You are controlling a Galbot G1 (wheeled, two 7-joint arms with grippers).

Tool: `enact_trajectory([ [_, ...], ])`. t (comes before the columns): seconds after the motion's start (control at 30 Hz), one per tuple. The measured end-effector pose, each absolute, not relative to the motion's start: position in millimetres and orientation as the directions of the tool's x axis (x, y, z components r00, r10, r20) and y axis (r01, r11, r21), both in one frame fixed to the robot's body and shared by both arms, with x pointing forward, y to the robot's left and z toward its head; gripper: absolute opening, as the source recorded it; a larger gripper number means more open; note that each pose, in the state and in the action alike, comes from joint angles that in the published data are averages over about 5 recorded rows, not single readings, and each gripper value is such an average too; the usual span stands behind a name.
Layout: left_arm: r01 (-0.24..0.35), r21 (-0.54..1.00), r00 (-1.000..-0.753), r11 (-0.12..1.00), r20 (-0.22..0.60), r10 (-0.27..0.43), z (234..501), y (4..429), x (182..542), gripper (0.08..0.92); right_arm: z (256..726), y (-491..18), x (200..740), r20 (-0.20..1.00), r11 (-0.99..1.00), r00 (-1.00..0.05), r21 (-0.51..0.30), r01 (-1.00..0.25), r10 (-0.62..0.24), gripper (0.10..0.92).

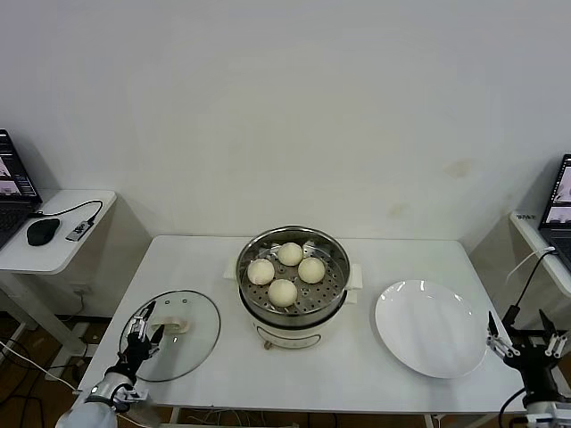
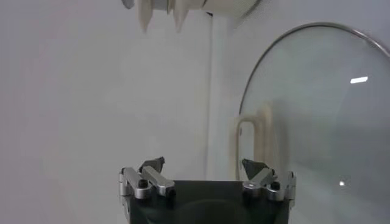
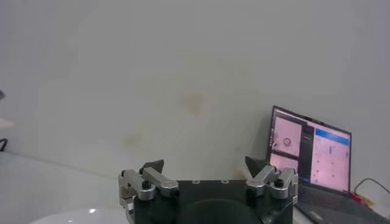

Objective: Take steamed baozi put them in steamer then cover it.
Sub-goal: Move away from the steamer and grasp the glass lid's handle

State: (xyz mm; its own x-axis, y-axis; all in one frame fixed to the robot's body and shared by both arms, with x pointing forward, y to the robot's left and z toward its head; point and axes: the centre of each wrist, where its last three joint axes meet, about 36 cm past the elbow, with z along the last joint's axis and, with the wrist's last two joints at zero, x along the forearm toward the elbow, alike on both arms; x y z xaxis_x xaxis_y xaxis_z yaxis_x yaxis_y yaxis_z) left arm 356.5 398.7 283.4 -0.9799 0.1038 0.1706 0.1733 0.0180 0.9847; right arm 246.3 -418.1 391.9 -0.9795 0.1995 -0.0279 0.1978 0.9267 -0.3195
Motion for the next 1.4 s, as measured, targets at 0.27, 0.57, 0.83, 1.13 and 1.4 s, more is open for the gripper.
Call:
enact_trajectory([
  [0.27,0.174,0.985,-0.98,0.016,0.171,0.105,278.8,395.8,372.3,0.823,385.6,-415.6,242.3,-0.014,0.926,-0.98,-0.322,0.195,0.201,0.823],
  [0.57,0.188,0.982,-0.978,0.014,0.186,0.099,273.7,395.8,381.3,0.653,378.7,-411.5,240.2,0.0,0.926,-0.98,-0.327,0.186,0.197,0.823],
  [0.83,0.198,0.98,-0.976,0.022,0.196,0.098,267.4,396.8,385.1,0.428,376.3,-407.5,240.8,0.005,0.926,-0.982,-0.334,0.175,0.187,0.823],
  [1.13,0.183,0.982,-0.979,0.043,0.178,0.099,264.6,397.7,382.5,0.176,373.0,-401.7,242.6,0.005,0.928,-0.985,-0.335,0.163,0.174,0.823],
  [1.4,0.125,0.991,-0.989,0.042,0.121,0.082,278.6,397.8,375.0,0.14,372.3,-399.8,244.5,0.006,0.929,-0.987,-0.34,0.148,0.16,0.823],
])
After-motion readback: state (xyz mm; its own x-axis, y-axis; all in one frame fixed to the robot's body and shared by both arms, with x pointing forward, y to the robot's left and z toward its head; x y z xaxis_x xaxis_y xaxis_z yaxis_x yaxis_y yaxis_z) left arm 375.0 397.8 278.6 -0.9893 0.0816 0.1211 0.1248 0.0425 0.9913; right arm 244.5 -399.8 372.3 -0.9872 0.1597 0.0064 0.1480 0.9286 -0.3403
